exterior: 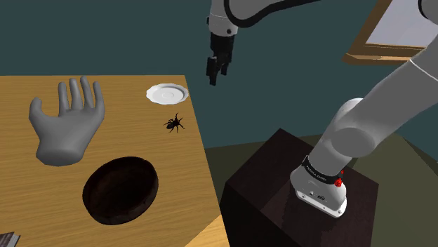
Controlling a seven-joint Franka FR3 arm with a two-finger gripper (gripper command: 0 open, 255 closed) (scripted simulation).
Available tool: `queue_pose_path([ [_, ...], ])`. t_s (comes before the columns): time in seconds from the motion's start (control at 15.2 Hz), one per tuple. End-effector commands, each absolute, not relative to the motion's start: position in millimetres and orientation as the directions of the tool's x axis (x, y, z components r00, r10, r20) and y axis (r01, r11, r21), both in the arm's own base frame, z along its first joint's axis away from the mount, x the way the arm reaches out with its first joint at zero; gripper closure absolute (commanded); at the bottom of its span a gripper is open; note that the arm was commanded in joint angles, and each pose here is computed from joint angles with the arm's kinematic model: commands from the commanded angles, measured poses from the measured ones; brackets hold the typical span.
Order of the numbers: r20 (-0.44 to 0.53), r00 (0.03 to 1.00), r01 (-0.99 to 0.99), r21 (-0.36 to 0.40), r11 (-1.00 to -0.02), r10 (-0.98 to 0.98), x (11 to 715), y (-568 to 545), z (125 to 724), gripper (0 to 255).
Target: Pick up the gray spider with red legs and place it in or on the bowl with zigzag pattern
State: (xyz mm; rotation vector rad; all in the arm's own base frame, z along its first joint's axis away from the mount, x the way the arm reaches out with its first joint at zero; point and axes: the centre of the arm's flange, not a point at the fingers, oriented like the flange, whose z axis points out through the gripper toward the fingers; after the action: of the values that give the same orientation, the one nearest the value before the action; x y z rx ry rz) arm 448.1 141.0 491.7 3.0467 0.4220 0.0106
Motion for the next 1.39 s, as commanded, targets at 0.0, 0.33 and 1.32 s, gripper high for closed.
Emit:
queue_pose_path([
  [0.0,-0.012,0.951,0.309,0.073,-0.948,0.309,462,160,474,0],
  [0.33,-0.039,0.917,0.398,0.09,-0.913,0.396,497,206,436,0],
  [1.32,-0.112,0.798,0.603,0.121,-0.789,0.593,561,327,322,0],
])
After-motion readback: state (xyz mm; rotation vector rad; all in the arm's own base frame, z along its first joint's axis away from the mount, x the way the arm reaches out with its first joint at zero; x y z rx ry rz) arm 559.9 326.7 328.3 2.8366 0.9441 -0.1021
